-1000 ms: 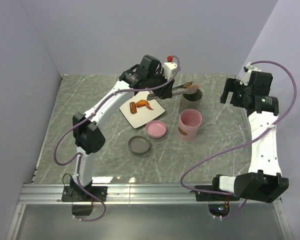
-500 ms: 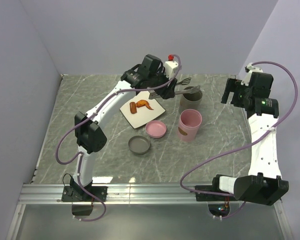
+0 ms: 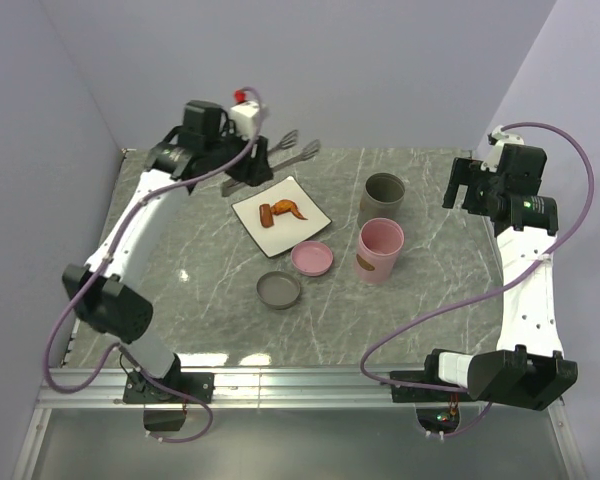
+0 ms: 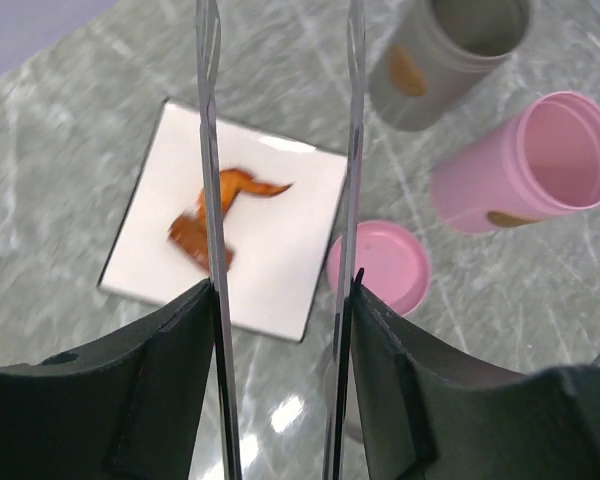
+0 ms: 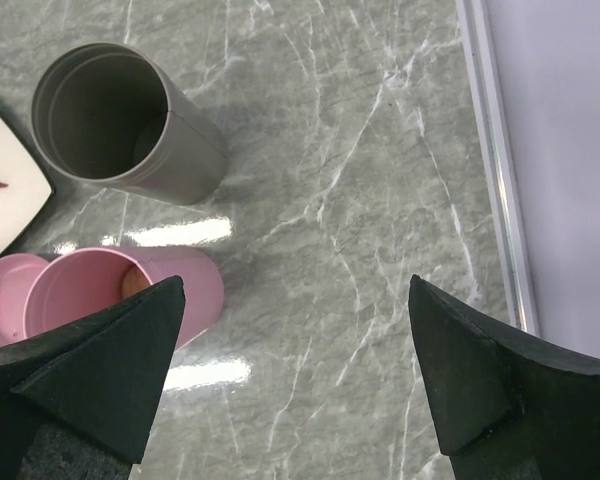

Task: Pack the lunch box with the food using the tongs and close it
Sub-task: Pick up the fake food from the plate.

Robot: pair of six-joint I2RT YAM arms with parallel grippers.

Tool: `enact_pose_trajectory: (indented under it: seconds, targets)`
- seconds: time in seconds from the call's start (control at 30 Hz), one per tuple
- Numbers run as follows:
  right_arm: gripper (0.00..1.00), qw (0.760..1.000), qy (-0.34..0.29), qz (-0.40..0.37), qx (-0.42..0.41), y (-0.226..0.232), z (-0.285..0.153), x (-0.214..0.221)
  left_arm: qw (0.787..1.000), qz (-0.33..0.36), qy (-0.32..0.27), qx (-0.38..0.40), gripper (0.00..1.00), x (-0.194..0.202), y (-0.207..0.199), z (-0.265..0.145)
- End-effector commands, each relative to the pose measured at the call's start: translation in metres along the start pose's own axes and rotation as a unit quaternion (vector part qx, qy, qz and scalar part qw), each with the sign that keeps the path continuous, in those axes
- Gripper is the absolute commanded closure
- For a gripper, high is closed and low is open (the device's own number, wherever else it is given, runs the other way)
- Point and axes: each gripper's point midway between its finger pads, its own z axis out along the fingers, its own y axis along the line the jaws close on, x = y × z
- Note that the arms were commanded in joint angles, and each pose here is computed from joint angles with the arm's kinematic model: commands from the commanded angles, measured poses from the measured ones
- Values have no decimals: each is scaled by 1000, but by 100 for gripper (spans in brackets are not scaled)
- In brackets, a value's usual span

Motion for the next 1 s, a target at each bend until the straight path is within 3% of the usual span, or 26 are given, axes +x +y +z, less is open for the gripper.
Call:
enact_pose_trajectory:
  seconds: [0.0, 0.4, 0.73, 0.97]
  targets:
    - [0, 1000, -15, -4, -5, 1, -7, -13, 1000, -22, -5, -2, 41, 11, 4, -23]
    - [0, 1000, -6, -7, -22, 6, -4, -12, 980, -125, 53, -147, 45, 101, 60, -43]
    - [0, 1000, -1, -6, -24, 7, -2, -11, 967, -132, 112, -186, 45, 160, 65, -31]
    - [0, 1000, 4, -6, -25, 8, 1, -8, 965, -113, 121, -204, 45, 170, 58, -13]
